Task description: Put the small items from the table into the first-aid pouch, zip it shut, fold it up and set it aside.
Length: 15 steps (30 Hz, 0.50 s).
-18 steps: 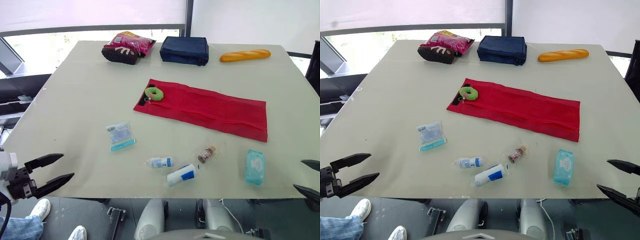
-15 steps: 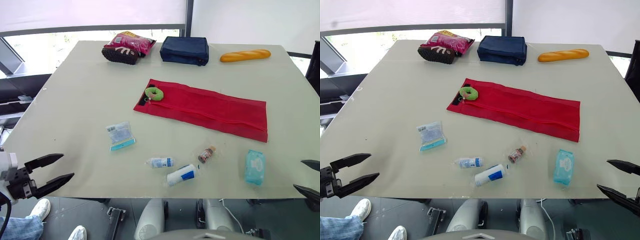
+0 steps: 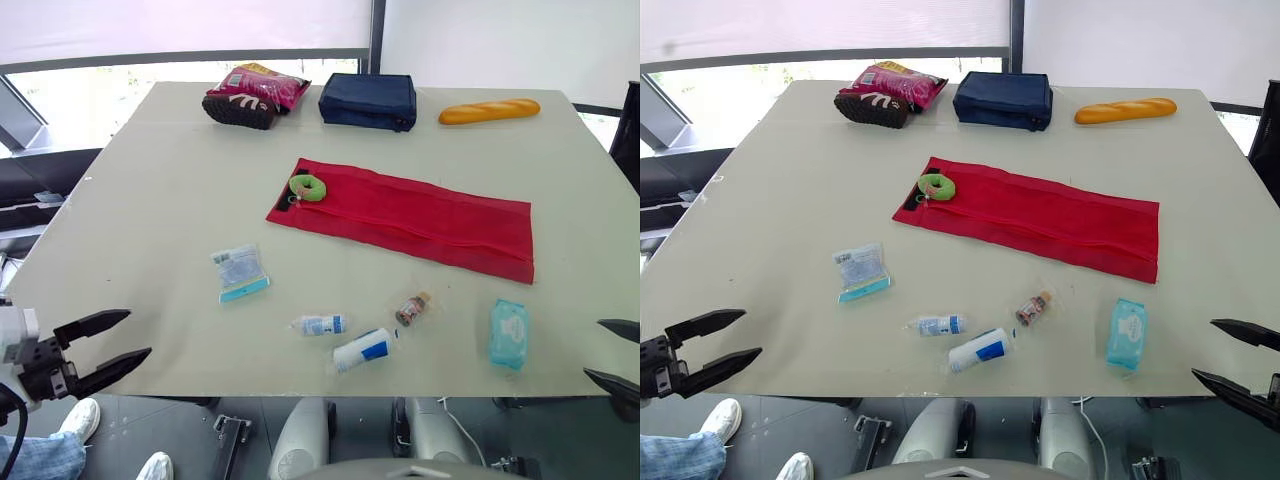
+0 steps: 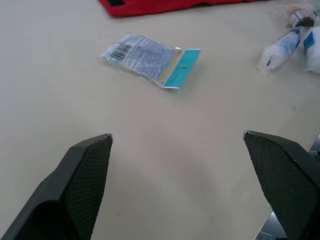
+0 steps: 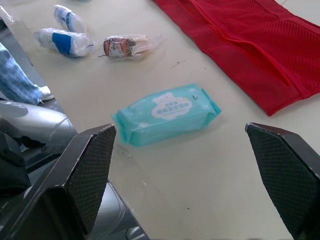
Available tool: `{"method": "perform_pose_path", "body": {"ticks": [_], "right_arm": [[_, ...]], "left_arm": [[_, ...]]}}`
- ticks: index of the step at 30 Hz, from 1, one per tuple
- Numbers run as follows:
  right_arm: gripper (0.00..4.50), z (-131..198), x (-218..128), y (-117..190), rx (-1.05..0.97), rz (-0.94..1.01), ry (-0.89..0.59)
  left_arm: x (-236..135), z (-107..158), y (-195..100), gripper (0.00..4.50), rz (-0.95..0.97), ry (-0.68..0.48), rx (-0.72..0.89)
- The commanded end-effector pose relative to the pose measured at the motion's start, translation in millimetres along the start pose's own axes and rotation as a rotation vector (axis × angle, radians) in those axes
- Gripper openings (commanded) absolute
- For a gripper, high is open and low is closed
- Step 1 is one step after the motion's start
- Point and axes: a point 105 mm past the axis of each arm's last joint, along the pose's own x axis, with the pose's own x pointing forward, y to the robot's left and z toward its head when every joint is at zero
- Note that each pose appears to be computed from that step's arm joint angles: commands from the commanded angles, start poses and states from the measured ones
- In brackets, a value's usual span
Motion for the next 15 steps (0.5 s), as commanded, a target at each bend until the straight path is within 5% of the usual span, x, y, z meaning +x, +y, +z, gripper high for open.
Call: {"method": "perform_pose_path", "body": {"ticks": [1,15], "right_arm": [[4.42,18,13,2,-0.049,0.035,-0.051],[4.42,112,106,43,-0.085,0.232,-0.306]], "left_arm": [[6,15,-1,4.5,-0.027,-0.022,0.031],[79,46,27,4.5,0.146,0.006,-0.146]]}}
